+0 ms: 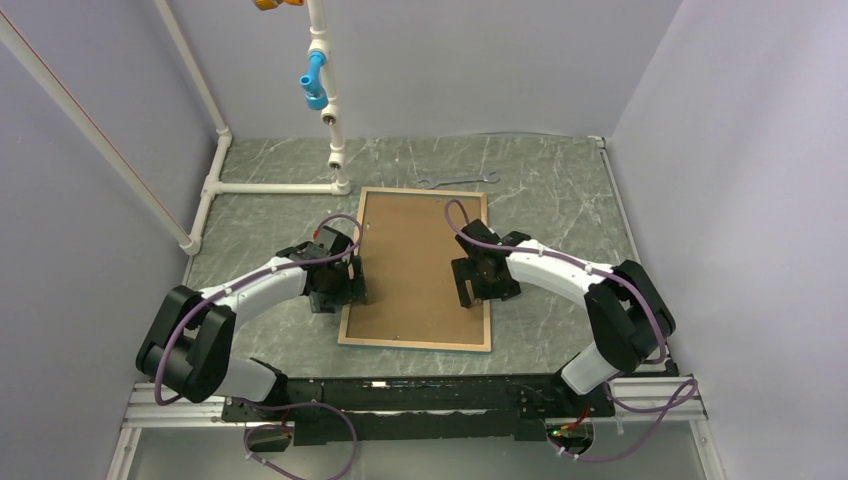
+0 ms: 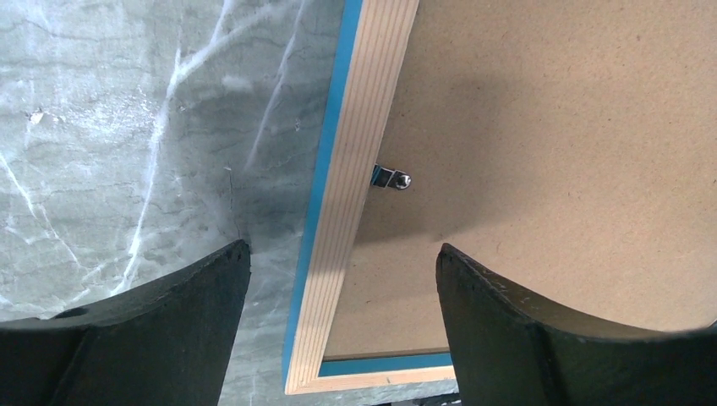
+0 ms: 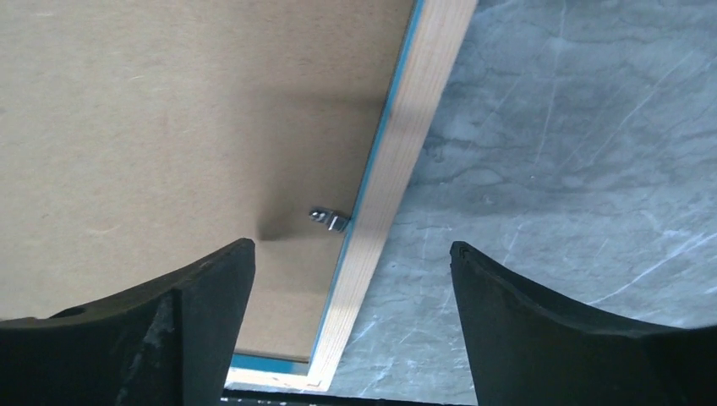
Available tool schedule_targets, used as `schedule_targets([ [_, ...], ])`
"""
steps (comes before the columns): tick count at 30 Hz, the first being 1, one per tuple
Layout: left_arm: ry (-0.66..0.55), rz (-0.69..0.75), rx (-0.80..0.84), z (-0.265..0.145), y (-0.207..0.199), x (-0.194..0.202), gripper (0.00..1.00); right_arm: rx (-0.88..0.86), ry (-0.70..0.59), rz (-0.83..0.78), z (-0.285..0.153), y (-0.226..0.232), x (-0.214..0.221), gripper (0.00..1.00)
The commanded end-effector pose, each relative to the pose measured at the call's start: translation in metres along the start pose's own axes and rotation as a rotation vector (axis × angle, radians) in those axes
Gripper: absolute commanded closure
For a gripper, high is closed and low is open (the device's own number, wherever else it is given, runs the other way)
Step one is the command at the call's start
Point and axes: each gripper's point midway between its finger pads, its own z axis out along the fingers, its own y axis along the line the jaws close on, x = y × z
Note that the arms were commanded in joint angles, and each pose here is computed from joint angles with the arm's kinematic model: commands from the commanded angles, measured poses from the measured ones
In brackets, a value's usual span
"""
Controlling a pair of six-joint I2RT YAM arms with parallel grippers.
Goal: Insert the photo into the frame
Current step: Install the photo frame at the center of the board.
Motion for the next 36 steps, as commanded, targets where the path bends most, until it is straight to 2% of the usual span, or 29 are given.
schedule_targets([
  [1, -0.014, 0.008, 0.013, 0.005, 0.0, -0.003, 0.17, -0.115, -0.078, 0.034, -0.015, 0.015, -0.016, 0.09],
  [5, -0.001, 0.009, 0.05, 0.009, -0.007, 0.0, 0.18, -0.195, -0.061, 0.067, -0.011, 0.024, -0.016, 0.01],
  [12, 0.044, 0.016, 0.151, 0.011, -0.022, 0.014, 0.21, -0.354, -0.003, 0.121, 0.0, 0.043, -0.004, 0.01],
  [21, 0.089, 0.072, 0.183, 0.0, -0.037, 0.066, 0.21, -0.501, 0.023, 0.135, -0.025, 0.065, 0.021, 0.01],
  [26, 0.116, 0.091, 0.175, -0.008, -0.036, 0.103, 0.21, -0.502, 0.058, 0.128, -0.036, 0.069, 0.052, 0.01],
  [29, 0.104, 0.078, 0.153, -0.013, -0.026, 0.111, 0.19, -0.461, 0.063, 0.129, -0.035, 0.062, 0.065, 0.0],
  [32, 0.064, 0.075, 0.11, -0.018, -0.013, 0.106, 0.15, -0.354, 0.018, 0.145, -0.03, 0.042, 0.059, 0.0],
  [36, 0.021, 0.064, 0.106, -0.023, -0.012, 0.083, 0.13, -0.321, -0.024, 0.183, -0.03, 0.028, 0.032, 0.0],
])
